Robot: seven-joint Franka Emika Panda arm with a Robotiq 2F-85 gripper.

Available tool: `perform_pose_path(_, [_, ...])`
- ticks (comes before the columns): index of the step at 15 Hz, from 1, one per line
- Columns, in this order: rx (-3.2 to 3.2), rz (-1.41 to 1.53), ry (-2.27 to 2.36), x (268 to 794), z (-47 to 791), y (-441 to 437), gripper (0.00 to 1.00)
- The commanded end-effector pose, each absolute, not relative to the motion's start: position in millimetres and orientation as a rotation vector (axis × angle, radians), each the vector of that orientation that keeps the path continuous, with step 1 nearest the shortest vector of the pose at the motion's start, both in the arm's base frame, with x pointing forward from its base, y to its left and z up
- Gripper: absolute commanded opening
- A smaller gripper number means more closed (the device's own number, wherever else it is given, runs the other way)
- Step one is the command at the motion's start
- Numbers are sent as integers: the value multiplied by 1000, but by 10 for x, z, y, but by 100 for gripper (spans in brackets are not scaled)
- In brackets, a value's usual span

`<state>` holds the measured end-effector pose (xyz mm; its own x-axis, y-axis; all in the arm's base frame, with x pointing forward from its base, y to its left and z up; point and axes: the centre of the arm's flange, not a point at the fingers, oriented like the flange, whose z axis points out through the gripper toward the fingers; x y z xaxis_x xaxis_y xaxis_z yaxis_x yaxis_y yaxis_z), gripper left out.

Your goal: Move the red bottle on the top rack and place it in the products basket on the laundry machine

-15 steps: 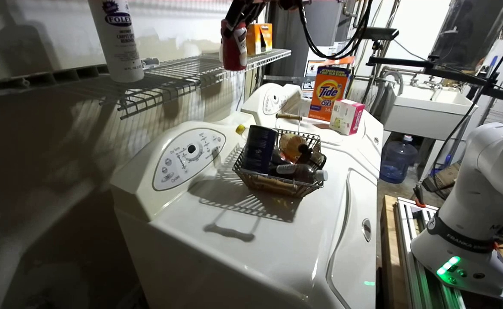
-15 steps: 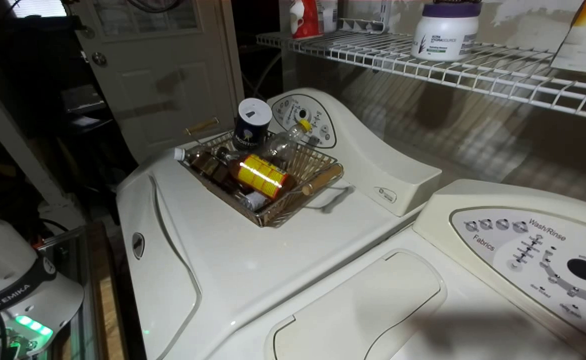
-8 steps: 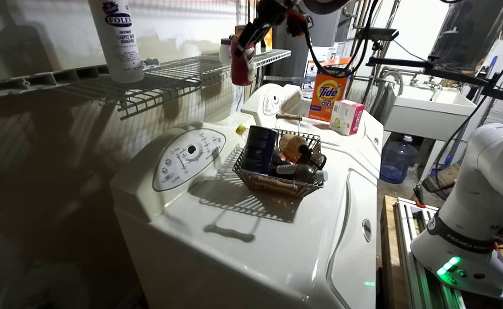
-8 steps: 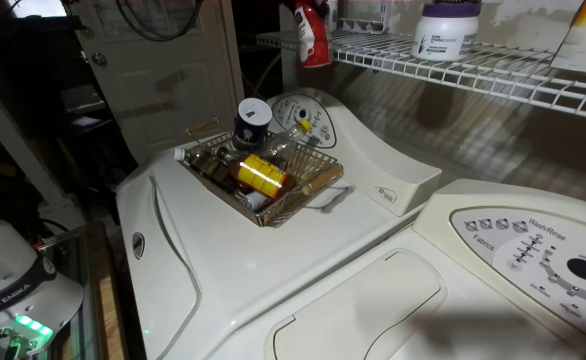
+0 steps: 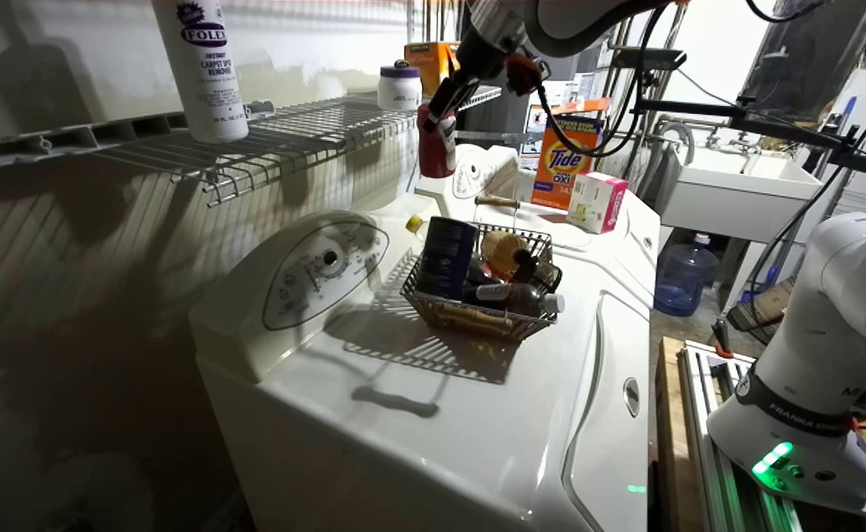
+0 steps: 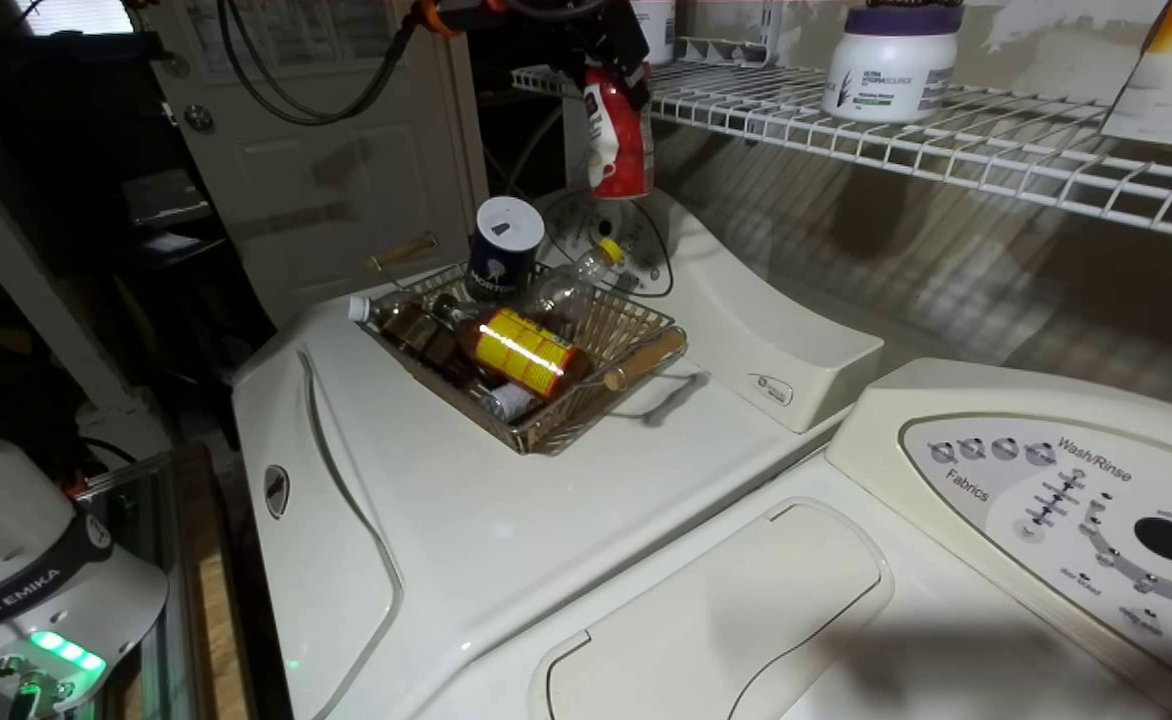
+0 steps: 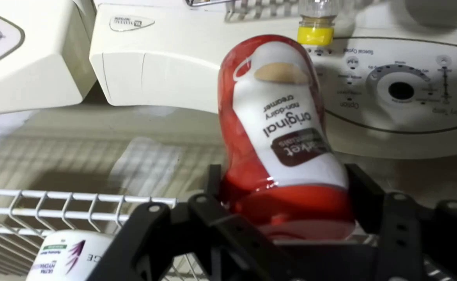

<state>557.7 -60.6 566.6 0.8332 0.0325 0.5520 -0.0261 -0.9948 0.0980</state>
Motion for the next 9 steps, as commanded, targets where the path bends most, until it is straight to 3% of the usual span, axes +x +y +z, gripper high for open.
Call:
perform_pose_path(1, [2946,862,-47,5330,5545,-700,52])
perform_pose_path(9, [3040,756,-150,5253,5023,-823,52])
